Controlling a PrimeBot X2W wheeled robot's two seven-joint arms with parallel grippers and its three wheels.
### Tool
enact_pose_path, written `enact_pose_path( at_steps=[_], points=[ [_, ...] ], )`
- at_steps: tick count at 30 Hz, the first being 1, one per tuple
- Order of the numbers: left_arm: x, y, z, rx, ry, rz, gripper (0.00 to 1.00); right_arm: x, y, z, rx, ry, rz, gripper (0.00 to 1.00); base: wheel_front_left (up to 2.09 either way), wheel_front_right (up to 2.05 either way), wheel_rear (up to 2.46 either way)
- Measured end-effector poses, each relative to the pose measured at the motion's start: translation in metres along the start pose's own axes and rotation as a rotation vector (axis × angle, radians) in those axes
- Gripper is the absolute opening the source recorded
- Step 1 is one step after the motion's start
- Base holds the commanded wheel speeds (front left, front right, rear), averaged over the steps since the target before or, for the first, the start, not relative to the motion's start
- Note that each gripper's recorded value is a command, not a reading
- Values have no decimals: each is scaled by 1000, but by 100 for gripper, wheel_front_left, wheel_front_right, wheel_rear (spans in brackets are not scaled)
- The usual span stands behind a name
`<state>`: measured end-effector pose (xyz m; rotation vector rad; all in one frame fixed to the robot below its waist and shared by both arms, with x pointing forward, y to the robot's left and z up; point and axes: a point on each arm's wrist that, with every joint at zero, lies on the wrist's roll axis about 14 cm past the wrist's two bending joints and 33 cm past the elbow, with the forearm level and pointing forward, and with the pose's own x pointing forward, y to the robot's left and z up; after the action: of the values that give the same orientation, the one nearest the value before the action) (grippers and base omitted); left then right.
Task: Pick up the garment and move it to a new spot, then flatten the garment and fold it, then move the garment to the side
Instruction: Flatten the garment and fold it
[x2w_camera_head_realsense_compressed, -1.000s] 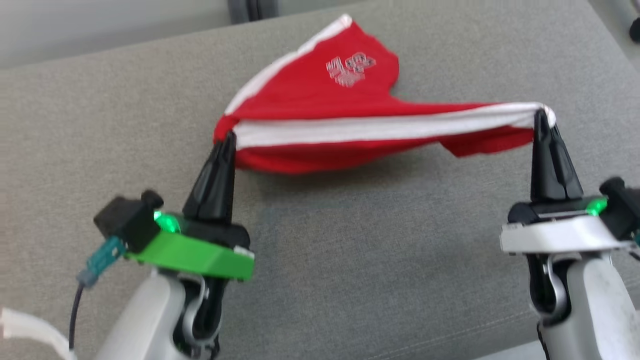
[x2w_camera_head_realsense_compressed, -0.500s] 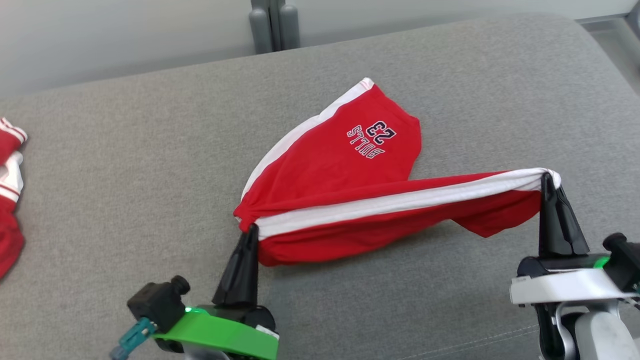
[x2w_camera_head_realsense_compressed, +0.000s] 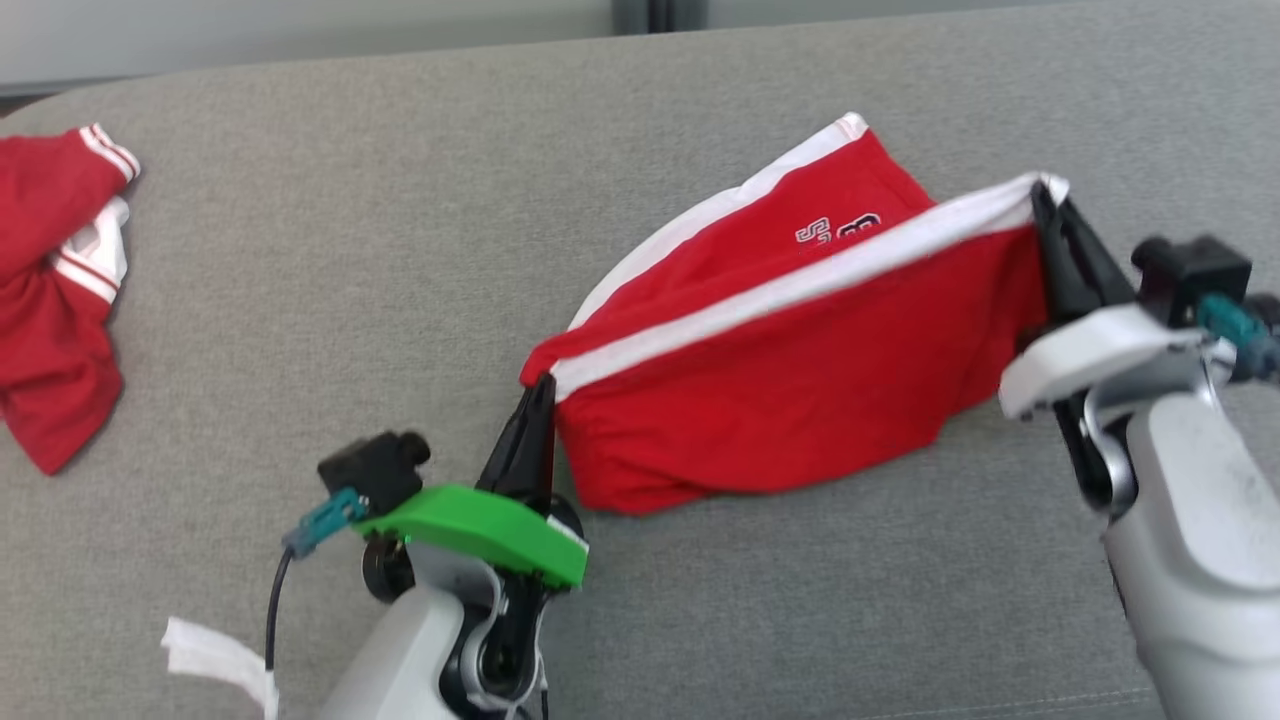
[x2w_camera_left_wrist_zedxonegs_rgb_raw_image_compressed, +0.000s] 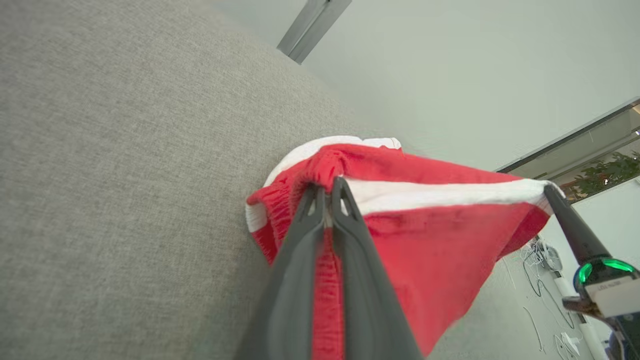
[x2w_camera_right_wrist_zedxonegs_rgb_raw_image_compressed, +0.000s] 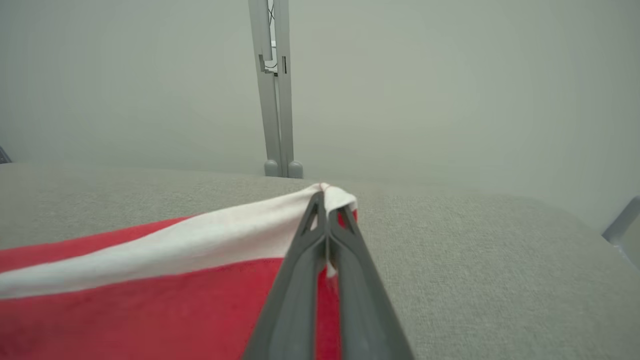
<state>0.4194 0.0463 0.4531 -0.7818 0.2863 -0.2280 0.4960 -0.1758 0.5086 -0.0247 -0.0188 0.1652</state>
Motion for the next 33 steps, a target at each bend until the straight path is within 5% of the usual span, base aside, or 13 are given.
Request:
enact_pose_path(
  at_steps=[14, 29, 31, 32, 33],
  points=[
    [31, 39, 6, -47, 10, 115, 0, 83, 23, -51, -46, 191, 123, 0, 0, 0, 0],
    [57, 40, 6, -38, 30, 127, 0, 126, 37, -79, -80, 283, 173, 0, 0, 0, 0],
    [58, 40, 5, -24, 33, 135, 0, 127, 38, -81, -77, 290, 174, 11, 0, 0, 0],
    [58, 40, 6, -19, 34, 135, 35, 128, 38, -82, -76, 292, 173, 40, 0, 0, 0],
    [58, 40, 6, -11, 34, 139, 54, 128, 37, -83, -76, 295, 172, 47, 0, 0, 0]
  ],
)
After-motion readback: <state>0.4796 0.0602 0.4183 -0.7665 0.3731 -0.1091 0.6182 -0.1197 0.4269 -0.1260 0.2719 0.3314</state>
